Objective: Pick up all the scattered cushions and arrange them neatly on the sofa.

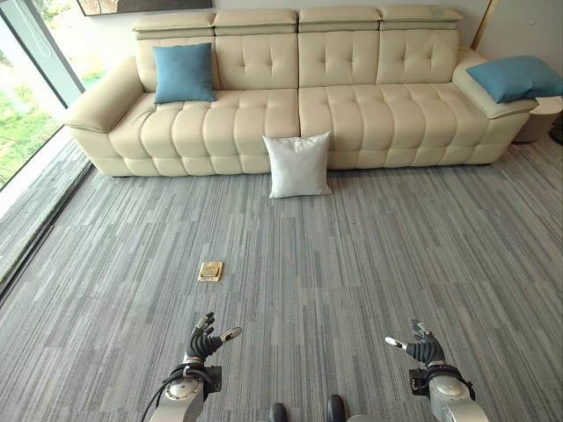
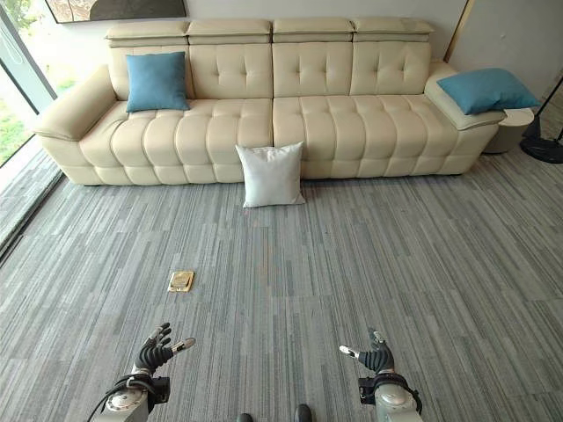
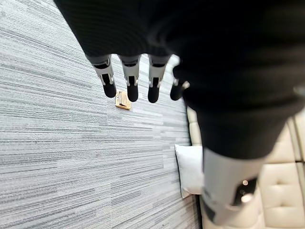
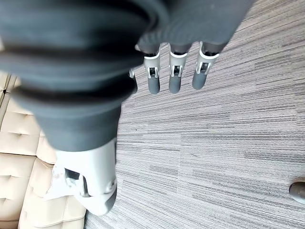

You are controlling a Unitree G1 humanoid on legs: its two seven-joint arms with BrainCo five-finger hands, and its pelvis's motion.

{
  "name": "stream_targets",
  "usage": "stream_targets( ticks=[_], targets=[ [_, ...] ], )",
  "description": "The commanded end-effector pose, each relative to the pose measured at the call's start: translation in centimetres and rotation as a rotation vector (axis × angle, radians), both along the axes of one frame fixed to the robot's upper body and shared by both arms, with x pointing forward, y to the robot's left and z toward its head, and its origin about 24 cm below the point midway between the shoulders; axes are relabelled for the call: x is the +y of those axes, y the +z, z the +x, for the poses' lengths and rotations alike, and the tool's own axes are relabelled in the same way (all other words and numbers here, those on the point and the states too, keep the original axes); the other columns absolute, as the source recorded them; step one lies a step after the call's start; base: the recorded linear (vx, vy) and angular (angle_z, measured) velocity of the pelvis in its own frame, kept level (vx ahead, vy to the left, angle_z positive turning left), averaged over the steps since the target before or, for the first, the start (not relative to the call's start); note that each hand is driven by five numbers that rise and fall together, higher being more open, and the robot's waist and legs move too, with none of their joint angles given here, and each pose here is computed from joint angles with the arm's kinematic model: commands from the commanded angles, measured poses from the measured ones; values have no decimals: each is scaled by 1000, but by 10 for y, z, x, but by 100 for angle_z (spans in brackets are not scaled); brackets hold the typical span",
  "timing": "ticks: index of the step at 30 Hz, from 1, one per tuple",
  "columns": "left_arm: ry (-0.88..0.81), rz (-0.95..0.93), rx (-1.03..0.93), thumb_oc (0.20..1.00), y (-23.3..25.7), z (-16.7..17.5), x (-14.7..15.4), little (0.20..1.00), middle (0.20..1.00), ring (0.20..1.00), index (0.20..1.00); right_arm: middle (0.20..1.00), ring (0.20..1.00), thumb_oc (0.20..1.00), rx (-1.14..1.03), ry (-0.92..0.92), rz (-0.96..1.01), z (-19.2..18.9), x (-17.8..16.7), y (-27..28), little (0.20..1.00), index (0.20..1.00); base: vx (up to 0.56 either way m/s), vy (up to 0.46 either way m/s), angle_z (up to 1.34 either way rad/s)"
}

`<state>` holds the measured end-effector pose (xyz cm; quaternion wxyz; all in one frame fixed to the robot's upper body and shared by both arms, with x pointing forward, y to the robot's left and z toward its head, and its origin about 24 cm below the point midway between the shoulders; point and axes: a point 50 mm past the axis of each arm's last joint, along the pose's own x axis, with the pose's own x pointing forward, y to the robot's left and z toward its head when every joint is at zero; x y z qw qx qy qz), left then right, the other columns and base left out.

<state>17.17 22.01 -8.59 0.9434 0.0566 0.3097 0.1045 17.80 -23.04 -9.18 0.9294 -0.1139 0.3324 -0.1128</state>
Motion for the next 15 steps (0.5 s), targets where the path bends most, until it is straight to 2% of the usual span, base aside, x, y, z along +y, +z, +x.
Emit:
stream_targets(
  ticks=[1, 11, 15],
  targets=[
    [-14, 51, -33, 1000, 7, 11, 10, 1000, 1000, 1000, 1000, 1000, 1000, 1000, -88, 29, -1, 20, 3, 13, 1000, 1000, 0, 0, 0],
    [47, -19, -41, 1000, 4, 11, 6, 1000, 1000, 1000, 1000, 1000, 1000, 1000, -75, -11, 32, 16, 6, 8, 1000, 1000, 0, 0, 0],
    [13, -11, -36, 1000, 4, 10, 5, 1000, 1000, 1000, 1000, 1000, 1000, 1000, -74, 8, 25, 16, 7, 9, 1000, 1000, 0, 0, 0]
  ],
)
